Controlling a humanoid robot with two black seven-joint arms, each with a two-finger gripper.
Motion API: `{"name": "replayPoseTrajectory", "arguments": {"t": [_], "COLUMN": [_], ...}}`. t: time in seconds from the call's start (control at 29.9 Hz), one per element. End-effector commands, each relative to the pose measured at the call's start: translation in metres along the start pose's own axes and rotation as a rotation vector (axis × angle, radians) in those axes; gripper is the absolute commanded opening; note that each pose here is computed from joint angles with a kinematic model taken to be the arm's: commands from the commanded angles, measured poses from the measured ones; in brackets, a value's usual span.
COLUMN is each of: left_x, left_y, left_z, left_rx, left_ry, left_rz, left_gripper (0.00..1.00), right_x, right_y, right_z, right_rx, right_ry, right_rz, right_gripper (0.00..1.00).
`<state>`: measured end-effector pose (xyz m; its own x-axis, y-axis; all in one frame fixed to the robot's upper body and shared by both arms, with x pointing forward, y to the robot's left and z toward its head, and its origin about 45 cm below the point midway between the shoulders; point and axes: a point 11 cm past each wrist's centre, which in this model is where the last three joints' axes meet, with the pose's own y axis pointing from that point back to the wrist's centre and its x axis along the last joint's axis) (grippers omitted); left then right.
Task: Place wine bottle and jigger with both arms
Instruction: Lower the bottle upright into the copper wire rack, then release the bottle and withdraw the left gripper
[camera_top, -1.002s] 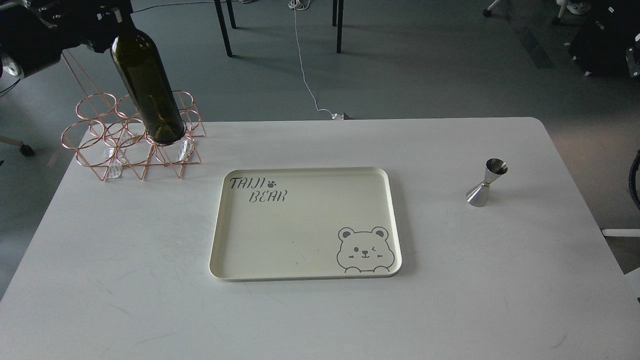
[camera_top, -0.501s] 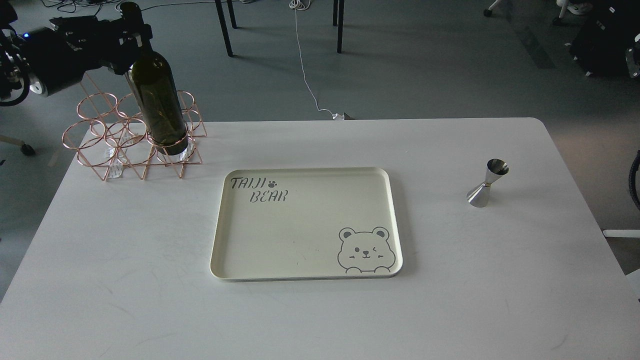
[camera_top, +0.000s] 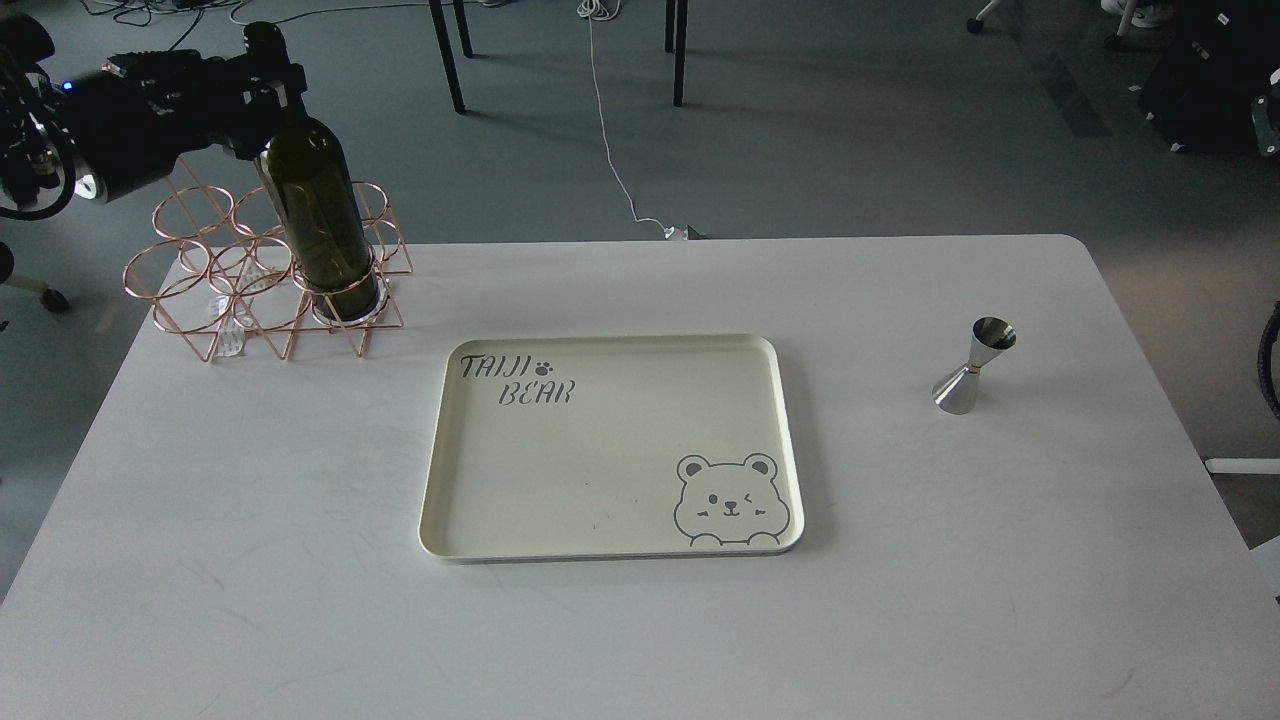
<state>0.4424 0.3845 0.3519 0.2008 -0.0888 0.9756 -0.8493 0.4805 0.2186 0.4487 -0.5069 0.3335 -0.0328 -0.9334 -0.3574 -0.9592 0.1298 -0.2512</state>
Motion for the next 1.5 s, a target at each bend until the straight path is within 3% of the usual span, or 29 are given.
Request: {"name": "replayPoseTrajectory", "arguments": {"t": [0.0,0.07,0.17,0.53,0.7,0.8,0.9,1.34,1.47], "left_x": [-0.004,-0.004,-0.003,-0.002,0.011,0.023,0.036,0.058,0.055], "left_y": [0.001,0.001,0.001,0.001,0.003,0.008,0.018,0.08,0.096], "left_z": [0.0,0.0,0.0,-0.001,-0.004,-0.01,-0.02,-0.101,-0.12], "left_rx": [0.001,0.002,0.002,0.005,0.011,0.019,0.039,0.178,0.157], "left_ry": [0.006,0.016,0.03,0.034,0.175,0.316,0.408,0.974,1.177], "left_rz": [-0.004,-0.003,0.006,0.012,0.096,0.177,0.251,0.596,0.701], "left_gripper": [0.3,0.36,0.68,0.75,0.97,0.98,0.98,0.98,0.98], "right_x": [0.0,-0.001,0.0,0.0,0.0,0.001,0.001,0.002,0.008], "right_y": [0.0,0.0,0.0,0.0,0.0,0.0,0.0,0.001,0.001], "right_z": [0.0,0.0,0.0,0.0,0.0,0.0,0.0,0.0,-0.003], "right_rx": [0.0,0.0,0.0,0.0,0.0,0.0,0.0,-0.003,0.007], "right_ry": [0.0,-0.001,-0.001,0.0,-0.001,0.001,0.003,0.008,0.011], "right_rz": [0.0,-0.003,-0.001,0.0,-0.001,0.004,0.008,0.009,0.02], "right_gripper": [0.85,0.85,0.85,0.85,0.85,0.86,0.97,0.98,0.99]}}
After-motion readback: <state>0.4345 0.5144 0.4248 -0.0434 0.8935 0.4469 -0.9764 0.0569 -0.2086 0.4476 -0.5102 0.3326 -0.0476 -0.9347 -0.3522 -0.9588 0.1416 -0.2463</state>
